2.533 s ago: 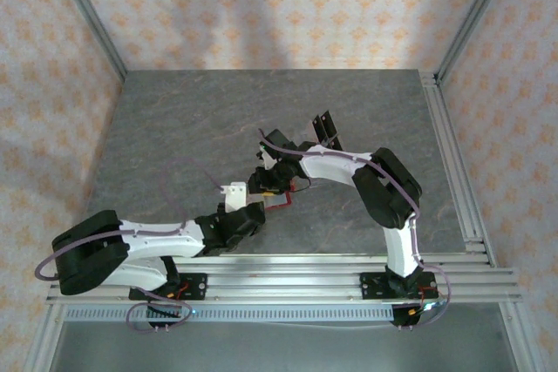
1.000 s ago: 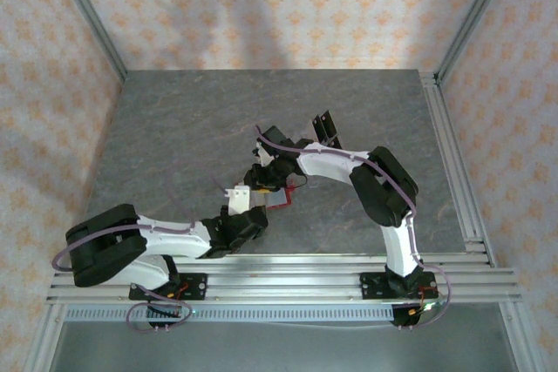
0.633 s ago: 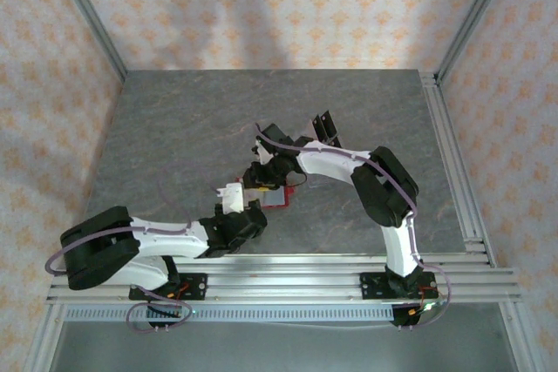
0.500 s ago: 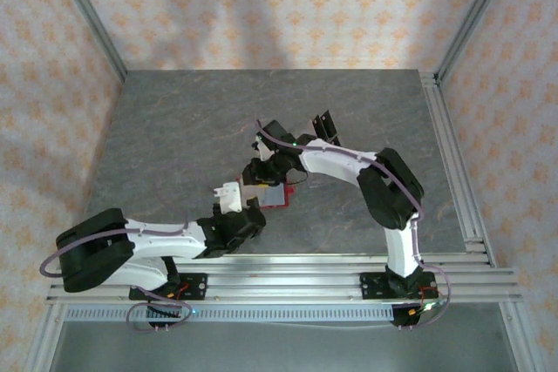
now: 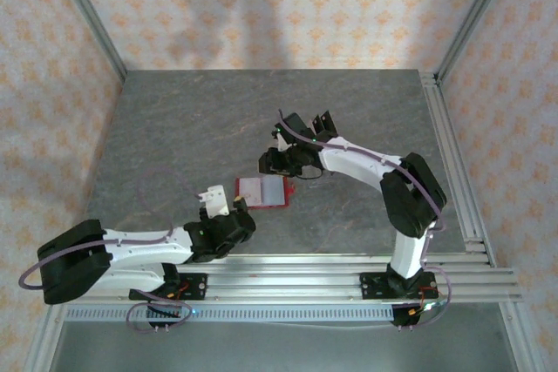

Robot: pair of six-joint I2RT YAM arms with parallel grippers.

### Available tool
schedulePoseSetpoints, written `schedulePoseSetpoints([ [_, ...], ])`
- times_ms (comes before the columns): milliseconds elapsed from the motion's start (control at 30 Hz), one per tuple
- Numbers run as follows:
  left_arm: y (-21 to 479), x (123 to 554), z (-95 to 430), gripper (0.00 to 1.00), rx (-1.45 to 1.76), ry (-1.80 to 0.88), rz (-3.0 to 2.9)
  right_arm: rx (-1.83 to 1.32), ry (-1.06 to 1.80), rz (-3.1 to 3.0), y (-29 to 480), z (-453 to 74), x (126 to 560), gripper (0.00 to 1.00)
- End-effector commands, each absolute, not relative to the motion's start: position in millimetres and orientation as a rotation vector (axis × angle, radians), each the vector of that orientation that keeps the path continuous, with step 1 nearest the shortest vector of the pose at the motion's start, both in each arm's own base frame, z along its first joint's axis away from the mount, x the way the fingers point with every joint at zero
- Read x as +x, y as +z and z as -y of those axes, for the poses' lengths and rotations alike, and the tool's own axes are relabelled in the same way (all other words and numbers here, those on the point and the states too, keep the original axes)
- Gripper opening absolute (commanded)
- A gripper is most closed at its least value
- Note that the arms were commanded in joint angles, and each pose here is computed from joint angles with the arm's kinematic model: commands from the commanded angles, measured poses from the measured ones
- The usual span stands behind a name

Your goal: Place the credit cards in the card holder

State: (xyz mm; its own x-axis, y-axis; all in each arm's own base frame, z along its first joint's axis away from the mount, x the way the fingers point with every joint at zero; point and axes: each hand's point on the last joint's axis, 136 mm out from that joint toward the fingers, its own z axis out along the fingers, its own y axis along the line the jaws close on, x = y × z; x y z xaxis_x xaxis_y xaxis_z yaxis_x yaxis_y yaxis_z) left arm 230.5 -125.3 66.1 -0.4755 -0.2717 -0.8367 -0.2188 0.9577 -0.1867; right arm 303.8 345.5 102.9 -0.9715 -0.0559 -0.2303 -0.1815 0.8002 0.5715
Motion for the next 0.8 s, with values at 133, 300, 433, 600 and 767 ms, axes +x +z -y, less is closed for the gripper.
schedulePoseSetpoints([
  [133, 73.3, 225.4, 106.7, 0.73, -0.345, 0.003, -2.044, -0.138, 0.705, -2.853, 69.9, -322.5, 304.3, 0.44],
  [300, 69.6, 224.3, 107.5, 0.73, -0.336, 0.021, -2.072, -0.137, 0.686, -2.899, 51.2, -320.7, 298.7, 0.45],
  [433, 67.2, 226.8, 108.3, 0.74, -0.341, 0.045, -2.099, -0.136, 0.672, -2.927, 37.5, -319.1, 295.4, 0.45],
  [600, 63.7, 234.7, 105.3, 0.74, -0.363, 0.061, -2.141, -0.134, 0.655, -2.953, 26.1, -317.7, 293.2, 0.45],
  [767, 61.6, 244.9, 97.4, 0.74, -0.397, 0.079, -2.207, -0.133, 0.676, -2.968, 20.4, -320.6, 291.4, 0.46],
])
